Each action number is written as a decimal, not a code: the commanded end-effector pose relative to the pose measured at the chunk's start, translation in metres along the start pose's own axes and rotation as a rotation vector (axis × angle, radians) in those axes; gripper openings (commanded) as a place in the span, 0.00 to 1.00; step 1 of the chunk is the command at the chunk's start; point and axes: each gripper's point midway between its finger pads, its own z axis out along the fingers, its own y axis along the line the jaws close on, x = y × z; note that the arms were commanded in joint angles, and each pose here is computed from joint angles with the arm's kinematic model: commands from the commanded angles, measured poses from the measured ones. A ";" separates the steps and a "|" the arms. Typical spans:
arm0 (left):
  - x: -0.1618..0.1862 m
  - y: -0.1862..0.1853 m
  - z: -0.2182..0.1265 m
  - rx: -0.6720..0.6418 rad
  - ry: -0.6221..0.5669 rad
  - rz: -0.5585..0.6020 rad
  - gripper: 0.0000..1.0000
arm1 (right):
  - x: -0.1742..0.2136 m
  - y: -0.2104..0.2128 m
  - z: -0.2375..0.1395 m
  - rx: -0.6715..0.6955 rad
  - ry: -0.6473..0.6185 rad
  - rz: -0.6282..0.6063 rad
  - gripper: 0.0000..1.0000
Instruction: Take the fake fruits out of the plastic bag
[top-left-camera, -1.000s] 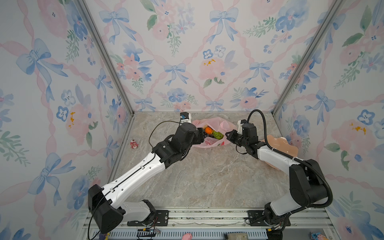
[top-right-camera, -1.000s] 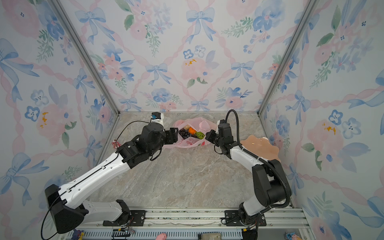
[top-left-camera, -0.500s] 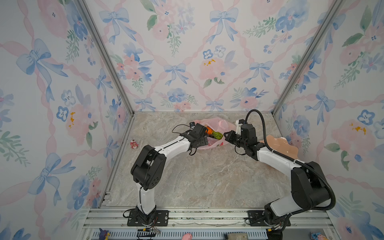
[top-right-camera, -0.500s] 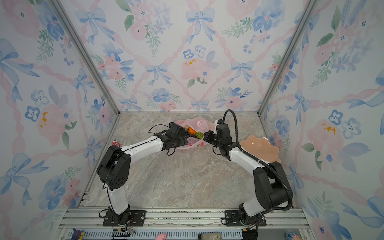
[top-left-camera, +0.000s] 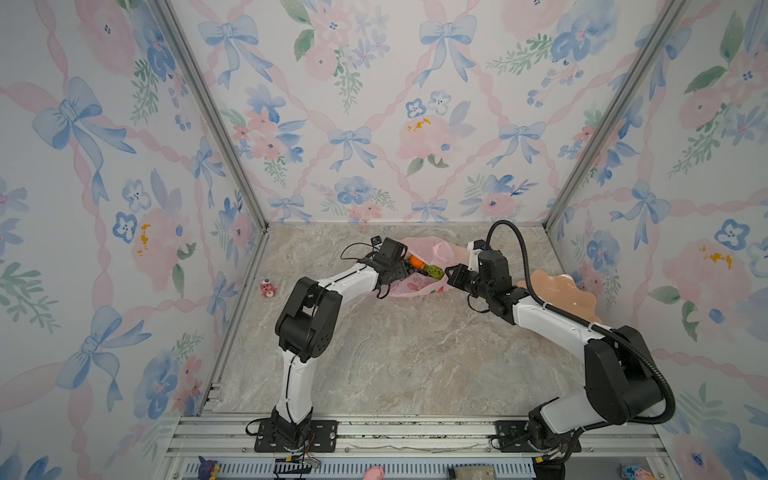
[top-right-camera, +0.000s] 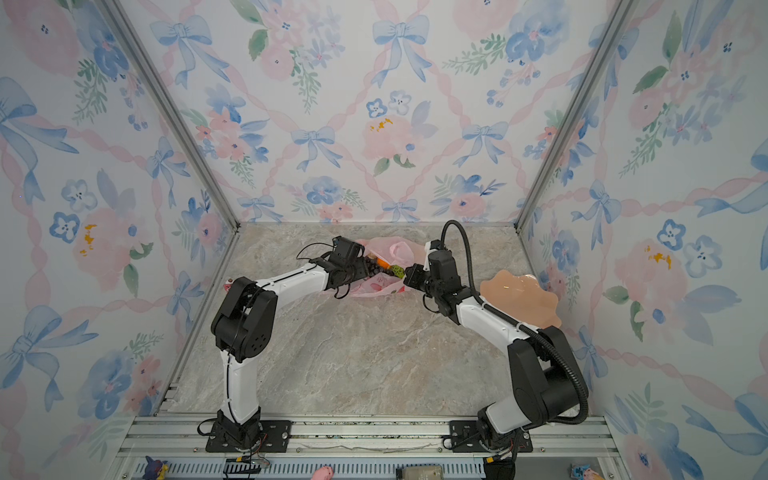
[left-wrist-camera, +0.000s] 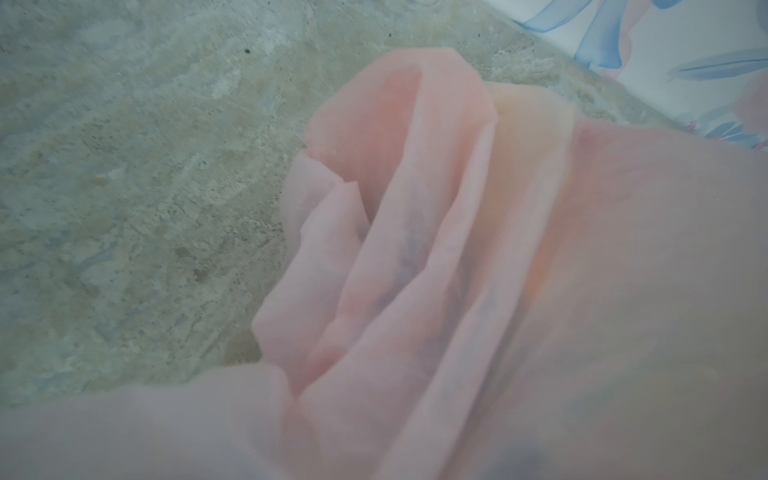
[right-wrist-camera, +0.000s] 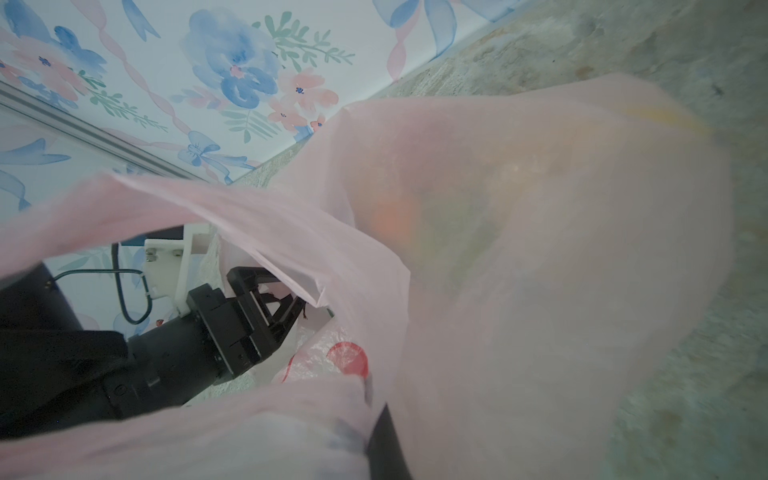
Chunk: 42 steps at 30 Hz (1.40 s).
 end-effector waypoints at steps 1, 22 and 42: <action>-0.009 -0.001 0.008 0.009 -0.002 -0.001 0.63 | -0.007 0.001 -0.010 0.016 -0.009 0.006 0.00; -0.040 0.026 -0.063 0.248 -0.179 -0.021 0.00 | -0.072 -0.077 -0.004 -0.054 -0.098 0.348 0.00; -0.046 0.006 -0.071 0.171 -0.143 0.107 0.00 | -0.061 -0.032 -0.102 0.316 0.019 -0.292 0.94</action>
